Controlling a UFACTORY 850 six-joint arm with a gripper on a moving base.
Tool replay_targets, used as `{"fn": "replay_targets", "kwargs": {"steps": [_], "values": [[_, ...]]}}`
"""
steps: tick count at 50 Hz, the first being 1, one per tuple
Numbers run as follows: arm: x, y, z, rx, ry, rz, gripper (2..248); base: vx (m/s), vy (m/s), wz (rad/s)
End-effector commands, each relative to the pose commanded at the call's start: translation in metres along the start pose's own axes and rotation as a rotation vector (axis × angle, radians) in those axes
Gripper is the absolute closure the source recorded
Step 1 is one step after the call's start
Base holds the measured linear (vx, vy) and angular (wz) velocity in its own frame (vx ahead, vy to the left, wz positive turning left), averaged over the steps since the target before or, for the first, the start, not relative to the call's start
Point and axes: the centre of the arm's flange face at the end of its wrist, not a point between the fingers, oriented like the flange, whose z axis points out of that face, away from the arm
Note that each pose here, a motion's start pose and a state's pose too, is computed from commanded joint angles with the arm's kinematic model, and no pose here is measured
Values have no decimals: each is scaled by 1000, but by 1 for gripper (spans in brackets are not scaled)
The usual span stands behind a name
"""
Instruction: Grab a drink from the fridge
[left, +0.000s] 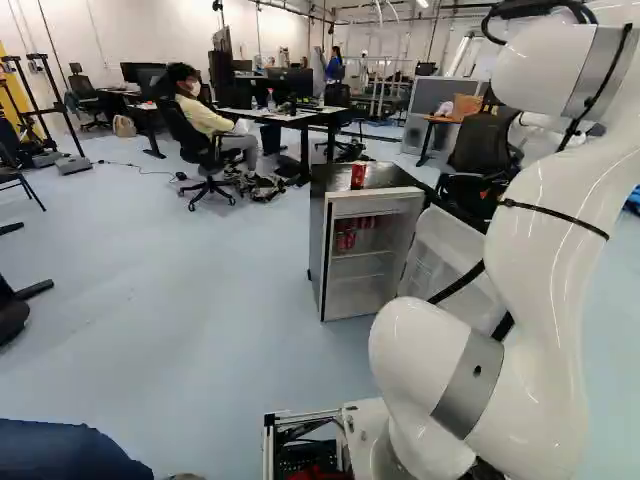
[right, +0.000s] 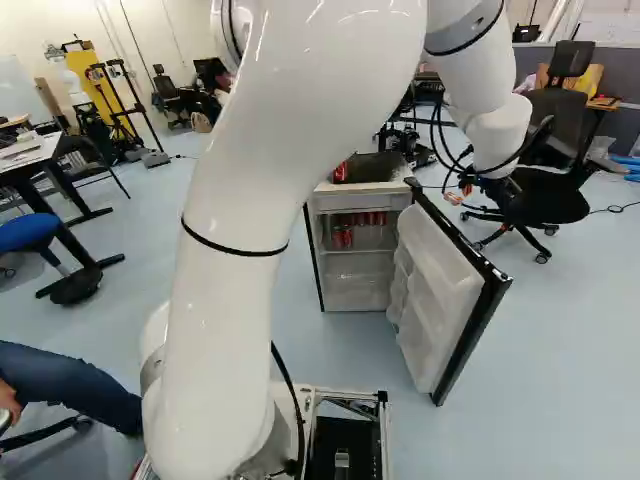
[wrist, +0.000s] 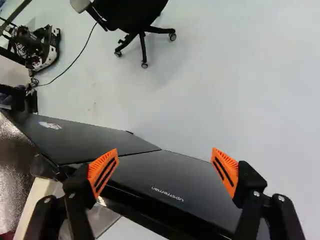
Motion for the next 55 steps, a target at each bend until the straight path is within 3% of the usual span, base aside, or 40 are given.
{"fn": "replay_targets", "kwargs": {"steps": [17,55], "values": [[10,24,1,-5,-22,55,3,0,0,0],[-4,37,48,-26,-83,66,3,0,0,0]]}}
